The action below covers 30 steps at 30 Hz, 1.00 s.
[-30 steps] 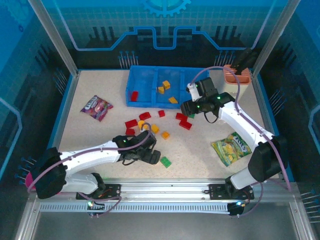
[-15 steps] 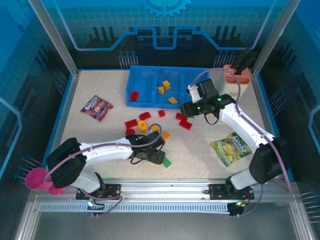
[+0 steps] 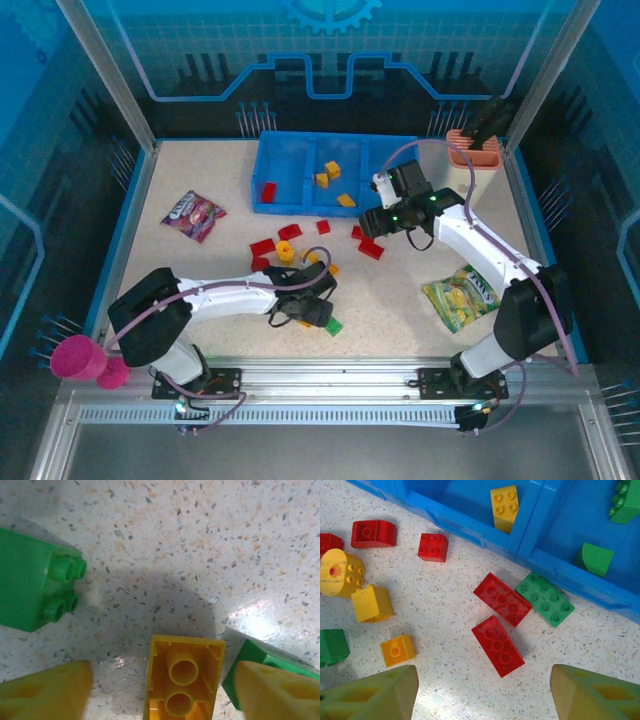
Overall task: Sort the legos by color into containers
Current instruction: Pick up the lego from the middle-left of the table.
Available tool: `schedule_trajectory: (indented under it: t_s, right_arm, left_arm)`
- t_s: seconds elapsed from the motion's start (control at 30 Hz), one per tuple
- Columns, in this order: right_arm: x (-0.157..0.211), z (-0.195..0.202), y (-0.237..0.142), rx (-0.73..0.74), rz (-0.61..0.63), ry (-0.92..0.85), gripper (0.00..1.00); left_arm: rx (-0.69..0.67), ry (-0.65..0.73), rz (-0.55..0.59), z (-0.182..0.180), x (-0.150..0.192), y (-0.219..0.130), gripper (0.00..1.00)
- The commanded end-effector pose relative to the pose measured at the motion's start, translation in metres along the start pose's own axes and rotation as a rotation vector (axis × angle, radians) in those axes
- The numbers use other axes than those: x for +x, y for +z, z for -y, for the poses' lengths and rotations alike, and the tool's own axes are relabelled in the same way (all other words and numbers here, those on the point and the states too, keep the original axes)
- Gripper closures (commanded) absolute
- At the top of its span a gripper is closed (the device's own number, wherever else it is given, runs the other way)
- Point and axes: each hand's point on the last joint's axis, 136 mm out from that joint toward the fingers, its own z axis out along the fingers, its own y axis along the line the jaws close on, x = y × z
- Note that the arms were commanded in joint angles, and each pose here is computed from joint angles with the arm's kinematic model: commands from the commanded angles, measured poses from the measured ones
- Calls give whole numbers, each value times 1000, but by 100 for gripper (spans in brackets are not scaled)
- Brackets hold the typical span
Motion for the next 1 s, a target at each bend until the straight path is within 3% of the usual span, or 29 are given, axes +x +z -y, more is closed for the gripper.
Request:
schedule_trajectory:
  t_s: [0.0, 0.4, 0.57, 0.7, 0.97]
  right_arm:
    - [6, 8, 5, 18, -25, 2, 29]
    - [8, 18, -3, 42, -15, 5, 28]
    - [8, 18, -5, 40, -6, 6, 28]
    - [10, 17, -7, 31, -3, 9, 28]
    - [27, 14, -20, 22, 8, 40, 27]
  left_arm:
    - [20, -7, -60, 8, 8, 7, 38]
    - [8, -25, -158, 4, 29, 15, 63]
    - [-41, -27, -130, -5, 22, 5, 69]
    - [-60, -22, -35, -6, -18, -22, 69]
    - [-23, 2, 274, 1, -150, -91, 68]
